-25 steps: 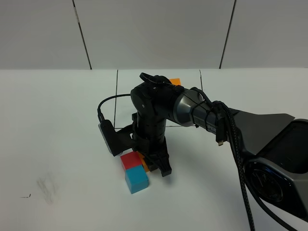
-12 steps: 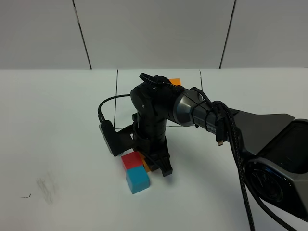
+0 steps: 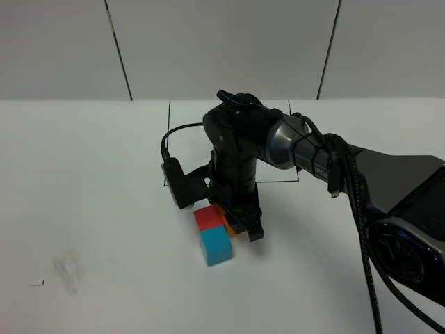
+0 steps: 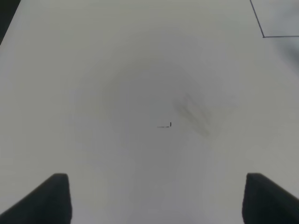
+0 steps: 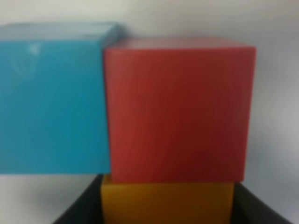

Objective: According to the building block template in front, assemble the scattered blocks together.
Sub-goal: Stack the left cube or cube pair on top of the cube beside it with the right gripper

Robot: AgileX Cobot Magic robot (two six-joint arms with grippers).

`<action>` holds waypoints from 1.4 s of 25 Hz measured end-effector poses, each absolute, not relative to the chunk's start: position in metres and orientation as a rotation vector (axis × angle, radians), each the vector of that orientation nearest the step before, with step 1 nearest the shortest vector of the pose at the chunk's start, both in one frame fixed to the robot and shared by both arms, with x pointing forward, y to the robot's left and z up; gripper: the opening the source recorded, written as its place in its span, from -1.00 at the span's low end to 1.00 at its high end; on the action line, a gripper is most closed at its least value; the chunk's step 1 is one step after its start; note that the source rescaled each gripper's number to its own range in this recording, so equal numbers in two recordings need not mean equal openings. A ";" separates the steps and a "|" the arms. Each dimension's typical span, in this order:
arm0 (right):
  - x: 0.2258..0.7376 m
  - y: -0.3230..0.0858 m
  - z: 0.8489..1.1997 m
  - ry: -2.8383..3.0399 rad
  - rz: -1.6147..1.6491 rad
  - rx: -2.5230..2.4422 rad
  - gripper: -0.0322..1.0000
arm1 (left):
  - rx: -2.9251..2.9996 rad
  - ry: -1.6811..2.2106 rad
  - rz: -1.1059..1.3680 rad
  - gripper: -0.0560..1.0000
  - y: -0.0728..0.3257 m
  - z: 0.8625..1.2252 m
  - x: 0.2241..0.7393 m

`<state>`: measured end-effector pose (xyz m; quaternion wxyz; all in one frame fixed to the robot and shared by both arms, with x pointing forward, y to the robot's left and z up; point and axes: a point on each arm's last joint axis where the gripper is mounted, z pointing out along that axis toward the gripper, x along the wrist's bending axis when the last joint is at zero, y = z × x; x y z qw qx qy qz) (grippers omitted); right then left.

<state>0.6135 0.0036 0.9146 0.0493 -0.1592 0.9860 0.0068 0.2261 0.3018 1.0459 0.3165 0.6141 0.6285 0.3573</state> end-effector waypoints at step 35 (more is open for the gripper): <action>0.632 -0.021 0.914 3.051 0.035 -0.123 -0.93 | 1.617 1.655 0.941 0.60 0.302 1.046 0.226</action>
